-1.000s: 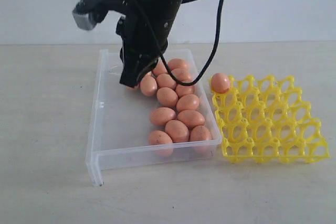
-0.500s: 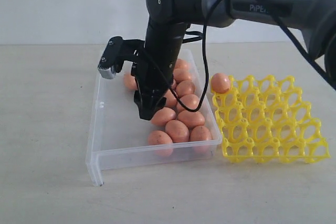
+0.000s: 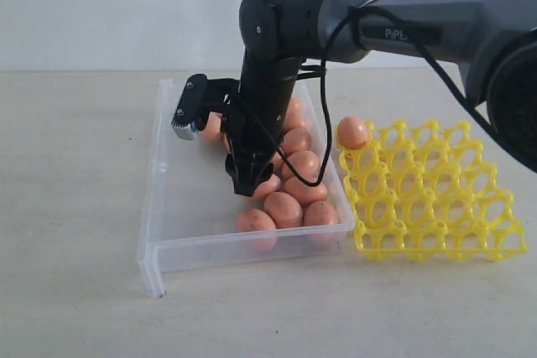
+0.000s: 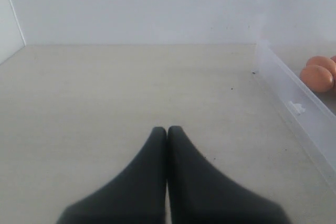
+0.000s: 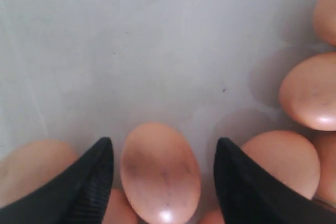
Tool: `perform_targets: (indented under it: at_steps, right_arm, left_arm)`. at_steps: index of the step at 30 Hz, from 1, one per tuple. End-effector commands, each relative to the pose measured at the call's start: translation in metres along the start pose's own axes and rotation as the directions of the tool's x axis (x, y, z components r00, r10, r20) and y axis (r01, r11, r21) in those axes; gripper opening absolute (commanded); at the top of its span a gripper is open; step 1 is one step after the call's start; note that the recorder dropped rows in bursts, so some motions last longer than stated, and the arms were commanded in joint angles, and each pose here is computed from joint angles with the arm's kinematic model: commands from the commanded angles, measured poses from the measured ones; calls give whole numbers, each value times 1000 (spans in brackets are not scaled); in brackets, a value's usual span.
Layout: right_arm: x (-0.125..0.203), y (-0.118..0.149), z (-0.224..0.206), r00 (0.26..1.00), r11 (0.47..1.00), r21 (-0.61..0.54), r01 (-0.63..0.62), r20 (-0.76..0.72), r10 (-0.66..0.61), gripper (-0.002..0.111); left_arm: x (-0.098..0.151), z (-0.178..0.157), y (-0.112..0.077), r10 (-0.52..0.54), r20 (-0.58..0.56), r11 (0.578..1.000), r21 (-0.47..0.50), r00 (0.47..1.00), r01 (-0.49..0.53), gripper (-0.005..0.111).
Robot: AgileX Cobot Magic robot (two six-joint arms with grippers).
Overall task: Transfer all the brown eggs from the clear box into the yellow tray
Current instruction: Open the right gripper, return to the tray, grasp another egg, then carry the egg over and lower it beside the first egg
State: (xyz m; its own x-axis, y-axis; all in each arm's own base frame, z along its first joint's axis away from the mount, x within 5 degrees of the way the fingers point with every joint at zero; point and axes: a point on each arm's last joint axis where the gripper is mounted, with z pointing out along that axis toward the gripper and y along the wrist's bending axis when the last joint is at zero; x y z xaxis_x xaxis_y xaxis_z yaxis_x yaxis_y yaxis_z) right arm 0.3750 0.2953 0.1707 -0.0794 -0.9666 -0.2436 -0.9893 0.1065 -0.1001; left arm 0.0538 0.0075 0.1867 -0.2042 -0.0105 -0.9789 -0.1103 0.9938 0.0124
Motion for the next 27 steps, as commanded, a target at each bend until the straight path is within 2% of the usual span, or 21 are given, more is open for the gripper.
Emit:
perform_targets:
  at_steps: [1,3,10,12,14,15,18,27]
  right_arm:
    - [6,-2,11,997,998,-15,-69,-24,69,55]
    - [7,-2,16,991,992,-16,-128,-37,127,55]
    - [11,-2,28,985,987,-23,-160,-66,159,55]
    - [11,-3,28,975,977,-11,-211,-75,210,54]
    - [12,-4,28,964,968,12,-252,-82,253,45]
    - [13,-5,28,959,963,25,-268,-86,269,37]
    - [14,-6,28,945,949,44,-312,-86,315,3]
    - [10,-7,22,838,839,57,-542,-39,544,0]
  left_arm:
    - [-1,0,0,-4,7,1000,6,1000,4,-4]
    - [-1,0,0,-4,7,1000,6,1000,4,-4]
    - [-1,0,0,-4,7,1000,6,1000,4,-4]
    - [-1,0,0,-4,7,1000,6,1000,4,-4]
    - [-1,0,0,-4,7,1000,6,1000,4,-4]
    - [-1,0,0,-4,7,1000,6,1000,4,-4]
    - [-1,0,0,-4,7,1000,6,1000,4,-4]
    - [-1,0,0,-4,7,1000,6,1000,4,-4]
